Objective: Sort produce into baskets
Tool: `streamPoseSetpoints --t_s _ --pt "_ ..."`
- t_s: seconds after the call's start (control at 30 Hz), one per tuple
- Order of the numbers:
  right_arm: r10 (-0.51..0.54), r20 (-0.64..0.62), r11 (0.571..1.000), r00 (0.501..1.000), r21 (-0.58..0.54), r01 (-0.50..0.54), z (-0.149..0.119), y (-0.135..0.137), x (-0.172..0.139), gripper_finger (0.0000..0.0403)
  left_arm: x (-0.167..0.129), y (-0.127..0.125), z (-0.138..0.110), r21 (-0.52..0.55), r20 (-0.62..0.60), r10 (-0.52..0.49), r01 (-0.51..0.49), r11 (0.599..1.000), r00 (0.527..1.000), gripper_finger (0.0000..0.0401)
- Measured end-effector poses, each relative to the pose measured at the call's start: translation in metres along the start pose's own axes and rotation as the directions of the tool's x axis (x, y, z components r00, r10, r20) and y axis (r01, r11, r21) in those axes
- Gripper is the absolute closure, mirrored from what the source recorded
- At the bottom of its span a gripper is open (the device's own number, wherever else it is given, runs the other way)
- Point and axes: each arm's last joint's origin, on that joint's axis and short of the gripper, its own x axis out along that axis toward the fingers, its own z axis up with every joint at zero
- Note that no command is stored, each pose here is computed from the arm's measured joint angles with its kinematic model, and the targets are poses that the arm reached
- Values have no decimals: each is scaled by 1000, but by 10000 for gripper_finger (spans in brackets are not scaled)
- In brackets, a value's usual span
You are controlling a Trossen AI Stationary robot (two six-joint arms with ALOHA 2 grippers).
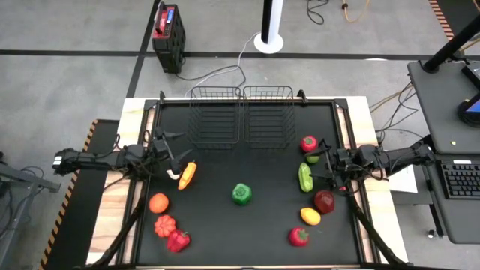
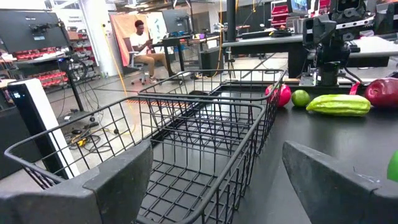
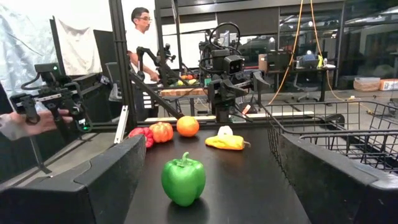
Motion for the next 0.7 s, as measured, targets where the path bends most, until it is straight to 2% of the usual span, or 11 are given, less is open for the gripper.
streamPoseSetpoints --t_s 0.07,0.13,0.23,0.33,0.43,0.57,0.7 --pt "0 0 1000 1000 0 0 0 0 0 44 0 0 0 -33 3 0 1 999 1000 62" --pt "0 0 1000 1000 0 0 0 0 0 44 0 0 2 -183 19 -3 7 983 1000 62" --pt "0 3 1000 1000 0 0 0 0 0 44 0 0 6 -436 54 3 21 900 999 62" --pt "0 4 999 1000 40 0 0 0 0 44 0 1 8 -583 72 5 38 811 997 62" --pt "0 8 994 1000 113 -1 1 0 0 44 0 1 7 -635 70 4 42 771 998 62" --pt "5 82 992 997 128 -15 8 0 0 44 0 1 7 -697 67 3 44 715 998 62" --pt "7 141 990 990 138 -27 14 1 -1 44 0 1 7 -702 67 4 45 711 998 62"
